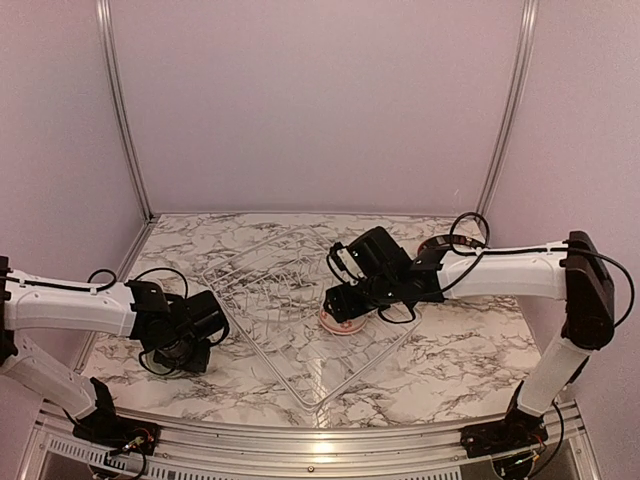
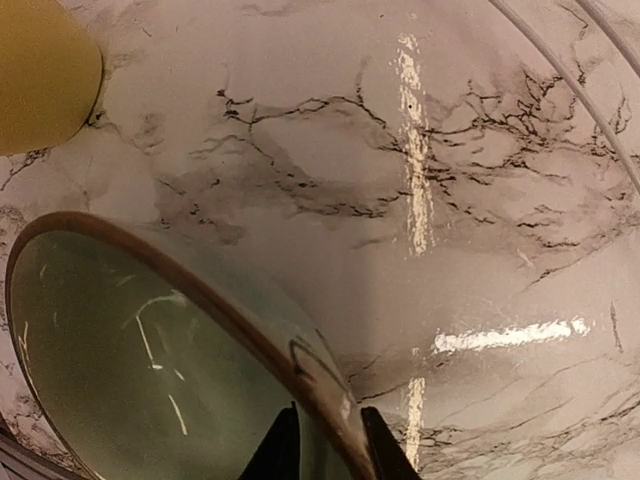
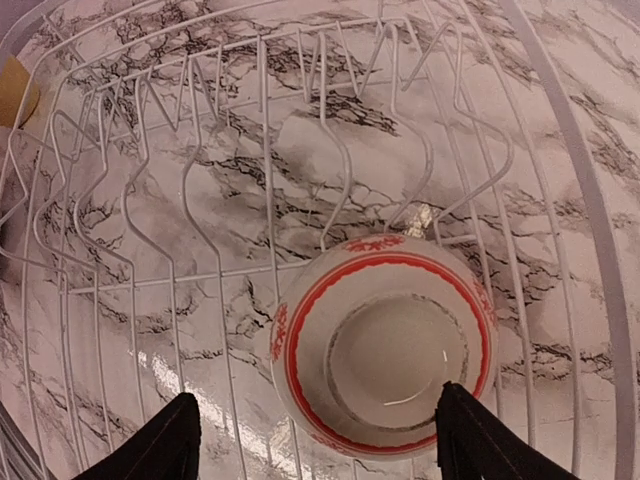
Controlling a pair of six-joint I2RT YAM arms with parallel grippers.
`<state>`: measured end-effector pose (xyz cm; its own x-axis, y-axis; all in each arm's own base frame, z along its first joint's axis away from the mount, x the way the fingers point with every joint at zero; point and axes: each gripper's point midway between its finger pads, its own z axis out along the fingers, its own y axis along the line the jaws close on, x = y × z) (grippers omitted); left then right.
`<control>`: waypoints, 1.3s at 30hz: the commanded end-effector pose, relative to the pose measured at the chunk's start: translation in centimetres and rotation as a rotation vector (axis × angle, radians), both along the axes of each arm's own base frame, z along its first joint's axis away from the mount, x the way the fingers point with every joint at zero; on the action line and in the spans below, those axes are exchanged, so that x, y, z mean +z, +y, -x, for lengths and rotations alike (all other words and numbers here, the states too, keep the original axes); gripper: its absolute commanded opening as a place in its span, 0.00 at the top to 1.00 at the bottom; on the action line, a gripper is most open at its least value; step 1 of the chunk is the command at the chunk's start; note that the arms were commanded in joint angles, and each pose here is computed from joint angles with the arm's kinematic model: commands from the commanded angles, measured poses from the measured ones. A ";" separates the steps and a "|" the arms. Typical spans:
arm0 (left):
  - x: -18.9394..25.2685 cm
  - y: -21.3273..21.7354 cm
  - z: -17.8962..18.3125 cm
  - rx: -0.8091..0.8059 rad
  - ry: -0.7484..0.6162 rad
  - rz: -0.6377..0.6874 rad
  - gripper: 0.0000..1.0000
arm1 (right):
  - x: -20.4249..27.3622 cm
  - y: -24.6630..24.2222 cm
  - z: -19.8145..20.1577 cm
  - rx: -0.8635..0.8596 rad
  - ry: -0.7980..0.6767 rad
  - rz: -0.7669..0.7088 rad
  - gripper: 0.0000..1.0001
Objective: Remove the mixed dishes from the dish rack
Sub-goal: Place the bowl at the corner of the board, then grab the bowl from the dish rack.
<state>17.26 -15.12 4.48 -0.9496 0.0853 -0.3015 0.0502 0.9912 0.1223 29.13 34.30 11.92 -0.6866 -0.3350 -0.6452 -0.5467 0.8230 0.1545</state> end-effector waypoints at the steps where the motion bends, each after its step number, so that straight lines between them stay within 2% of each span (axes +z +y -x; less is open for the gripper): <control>1: 0.1 0.1 -0.2 -0.008 0.000 -0.011 0.72 | 0.5 -0.2 -1.0 -0.029 -0.035 0.054 0.22; 5: 1.0 -0.3 -0.4 -0.013 -0.015 0.013 0.66 | -0.1 -0.5 -1.4 -0.047 -0.039 0.089 0.20; 12: 3.8 -0.6 -0.9 -0.016 -0.083 0.082 0.42 | -0.4 -0.9 -2.4 -0.087 -0.059 0.139 0.18; 22: 9.9 -0.6 -1.9 -0.021 -0.249 0.216 0.22 | -1.4 -0.4 -3.2 -0.093 -0.063 0.167 0.20; 33: 21.5 0.6 -3.4 -0.002 -0.628 0.498 0.08 | -2.9 -0.6 -3.1 -0.092 -0.051 0.194 0.39; 39: 25.2 -0.2 -3.7 -0.037 -0.742 0.613 0.06 | -2.1 -0.4 -2.9 -0.088 -0.061 0.179 0.55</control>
